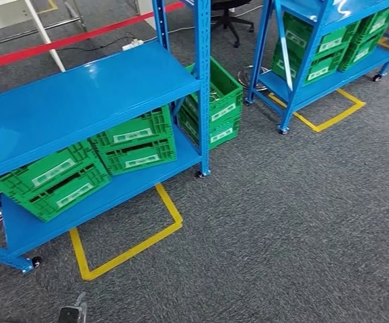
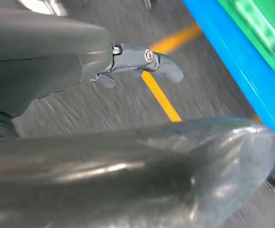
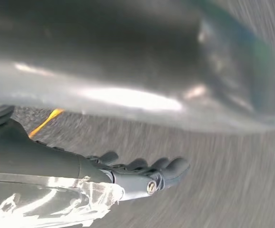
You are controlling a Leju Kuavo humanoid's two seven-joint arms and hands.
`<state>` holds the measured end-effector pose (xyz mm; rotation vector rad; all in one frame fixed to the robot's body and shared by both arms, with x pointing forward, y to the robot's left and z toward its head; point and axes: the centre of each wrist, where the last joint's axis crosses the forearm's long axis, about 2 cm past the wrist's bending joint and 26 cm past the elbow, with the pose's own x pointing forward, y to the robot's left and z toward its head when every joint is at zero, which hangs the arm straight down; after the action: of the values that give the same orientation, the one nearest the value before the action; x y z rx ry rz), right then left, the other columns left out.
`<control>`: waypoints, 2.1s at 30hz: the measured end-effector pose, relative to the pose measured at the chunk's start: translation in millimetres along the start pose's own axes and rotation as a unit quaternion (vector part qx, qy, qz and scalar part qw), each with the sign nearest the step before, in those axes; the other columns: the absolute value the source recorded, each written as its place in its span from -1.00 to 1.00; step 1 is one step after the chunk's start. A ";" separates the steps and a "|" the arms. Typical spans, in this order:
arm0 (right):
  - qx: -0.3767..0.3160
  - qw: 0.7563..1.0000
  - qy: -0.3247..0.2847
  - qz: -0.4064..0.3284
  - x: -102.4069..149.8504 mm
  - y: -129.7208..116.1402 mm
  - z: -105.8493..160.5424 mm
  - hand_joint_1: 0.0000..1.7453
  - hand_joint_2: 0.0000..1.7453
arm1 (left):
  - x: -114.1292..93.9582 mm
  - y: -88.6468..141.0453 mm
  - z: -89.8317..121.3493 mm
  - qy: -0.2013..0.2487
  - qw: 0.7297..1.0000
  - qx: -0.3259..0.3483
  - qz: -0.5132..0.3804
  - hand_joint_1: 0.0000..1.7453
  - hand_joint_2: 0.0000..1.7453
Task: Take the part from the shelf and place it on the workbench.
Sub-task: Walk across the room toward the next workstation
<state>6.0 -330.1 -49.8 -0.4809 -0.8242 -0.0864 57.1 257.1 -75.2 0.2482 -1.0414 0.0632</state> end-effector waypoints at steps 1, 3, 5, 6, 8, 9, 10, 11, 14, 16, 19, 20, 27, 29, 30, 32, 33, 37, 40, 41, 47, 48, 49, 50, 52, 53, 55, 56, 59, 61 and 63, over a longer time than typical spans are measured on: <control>-0.033 0.999 0.009 -0.011 5.7 -2.8 5.6 -1.00 -1.00 | 5.0 0.3 0.2 0.003 1.000 0.006 -0.012 -1.00 -1.00; -0.060 0.998 0.007 -0.005 21.7 0.3 14.2 -1.00 -1.00 | 11.9 1.4 3.9 0.003 1.000 0.005 -0.021 -1.00 -1.00; -0.048 0.998 -0.024 0.019 37.6 10.3 16.5 -1.00 -1.00 | 14.6 4.0 10.4 -0.001 1.000 -0.005 -0.021 -1.00 -1.00; -0.039 0.998 -0.040 0.030 44.3 16.0 17.0 -1.00 -1.00 | 16.6 5.9 11.9 -0.006 1.000 -0.011 -0.021 -1.00 -1.00; -0.028 0.996 -0.068 0.048 53.2 24.3 19.0 -1.00 -1.00 | 22.8 11.3 10.2 -0.016 1.000 -0.013 -0.021 -1.00 -1.00; -0.025 0.995 -0.078 0.056 56.1 26.5 19.9 -1.00 -1.00 | 25.6 14.2 8.8 -0.020 1.000 -0.008 -0.019 -1.00 -1.00; -0.024 0.994 -0.086 0.062 58.7 28.1 20.4 -1.00 -1.00 | 26.8 17.6 8.7 -0.019 1.000 0.002 -0.015 -1.00 -1.00; -0.022 0.993 -0.093 0.067 61.6 29.4 20.6 -1.00 -1.00 | 26.3 21.7 10.2 -0.016 1.000 0.016 -0.010 -1.00 -1.00; -0.014 0.992 -0.104 0.067 68.6 32.4 21.2 -1.00 -1.00 | 21.1 31.8 18.6 0.001 0.998 0.060 0.009 -1.00 -1.00; -0.010 0.993 -0.101 0.063 69.1 33.3 22.7 -1.00 -1.00 | 20.9 34.5 21.4 0.005 0.997 0.081 0.019 -1.00 -1.00; -0.007 0.994 -0.094 0.058 67.3 33.6 24.5 -1.00 -1.00 | 19.8 35.5 24.8 0.010 0.995 0.097 0.028 -1.00 -1.00; -0.007 0.994 -0.094 0.057 67.2 33.6 24.6 -1.00 -1.00 | 19.0 36.0 26.3 0.013 0.994 0.101 0.029 -1.00 -1.00; -0.011 0.993 -0.099 0.058 68.5 34.8 23.3 -1.00 -1.00 | 19.4 40.4 28.3 0.010 0.992 0.119 0.033 -1.00 -1.00; -0.015 0.993 -0.102 0.059 70.4 35.3 22.0 -1.00 -1.00 | 18.4 41.7 29.2 0.009 0.992 0.124 0.033 -1.00 -1.00; -0.016 0.993 -0.102 0.059 70.8 35.6 21.9 -1.00 -1.00 | 18.6 41.9 28.9 0.008 0.992 0.125 0.033 -1.00 -1.00; -0.016 0.993 -0.102 0.059 70.5 36.3 22.3 -1.00 -1.00 | 19.9 41.7 27.2 0.006 0.992 0.126 0.033 -1.00 -1.00; -0.016 0.993 -0.101 0.059 70.2 36.3 22.4 -1.00 -1.00 | 20.4 41.5 26.6 0.005 0.991 0.126 0.034 -1.00 -1.00; -0.017 0.993 -0.102 0.058 71.0 36.5 21.5 -1.00 -1.00 | 19.6 42.1 27.5 0.007 0.991 0.128 0.034 -1.00 -1.00; -0.017 0.993 -0.102 0.058 71.6 36.8 21.1 -1.00 -1.00 | 21.0 41.5 25.7 0.004 0.991 0.127 0.036 -1.00 -1.00; -0.018 0.993 -0.103 0.057 72.0 37.0 20.8 -1.00 -1.00 | 21.1 41.4 25.6 0.004 0.991 0.126 0.037 -1.00 -1.00; -0.019 0.993 -0.103 0.047 74.7 38.6 18.6 -1.00 -1.00 | 19.8 41.1 27.5 0.004 0.992 0.115 0.043 -1.00 -1.00; -0.019 0.994 -0.102 0.047 73.9 38.7 19.0 -1.00 -1.00 | 20.1 40.8 27.1 0.003 0.993 0.113 0.044 -1.00 -1.00; -0.020 0.994 -0.100 0.047 73.2 38.8 19.3 -1.00 -1.00 | 20.1 40.7 27.1 0.002 0.993 0.113 0.044 -1.00 -1.00; -0.020 0.994 -0.100 0.047 72.7 39.0 19.3 -1.00 -1.00 | 20.0 40.8 27.2 0.002 0.993 0.112 0.044 -1.00 -1.00; -0.022 0.994 -0.099 0.048 72.1 39.3 19.1 -1.00 -1.00 | 19.6 41.2 27.6 0.001 0.993 0.112 0.043 -1.00 -1.00; -0.022 0.994 -0.099 0.048 71.9 39.7 18.8 -1.00 -1.00 | 19.5 41.6 27.6 0.001 0.993 0.112 0.043 -1.00 -1.00; -0.022 0.994 -0.099 0.047 71.8 40.8 17.9 -1.00 -1.00 | 19.4 42.8 27.2 -0.001 0.993 0.112 0.042 -1.00 -1.00; -0.021 0.994 -0.100 0.047 71.8 41.4 17.5 -1.00 -1.00 | 19.7 43.2 26.6 -0.003 0.993 0.111 0.041 -1.00 -1.00; -0.021 0.994 -0.100 0.046 71.6 42.0 17.1 -1.00 -1.00 | 20.5 43.2 25.3 -0.006 0.993 0.109 0.040 -1.00 -1.00; -0.021 0.994 -0.100 0.046 71.6 42.0 17.0 -1.00 -1.00 | 20.5 43.2 25.2 -0.006 0.993 0.109 0.040 -1.00 -1.00; -0.021 0.994 -0.101 0.046 71.9 41.9 16.7 -1.00 -1.00 | 20.8 43.4 24.8 -0.008 0.993 0.108 0.039 -1.00 -1.00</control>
<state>54.3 -277.5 -4.1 -0.5732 -0.9995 0.0300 39.3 292.0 -37.9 0.4057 -1.0602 0.2459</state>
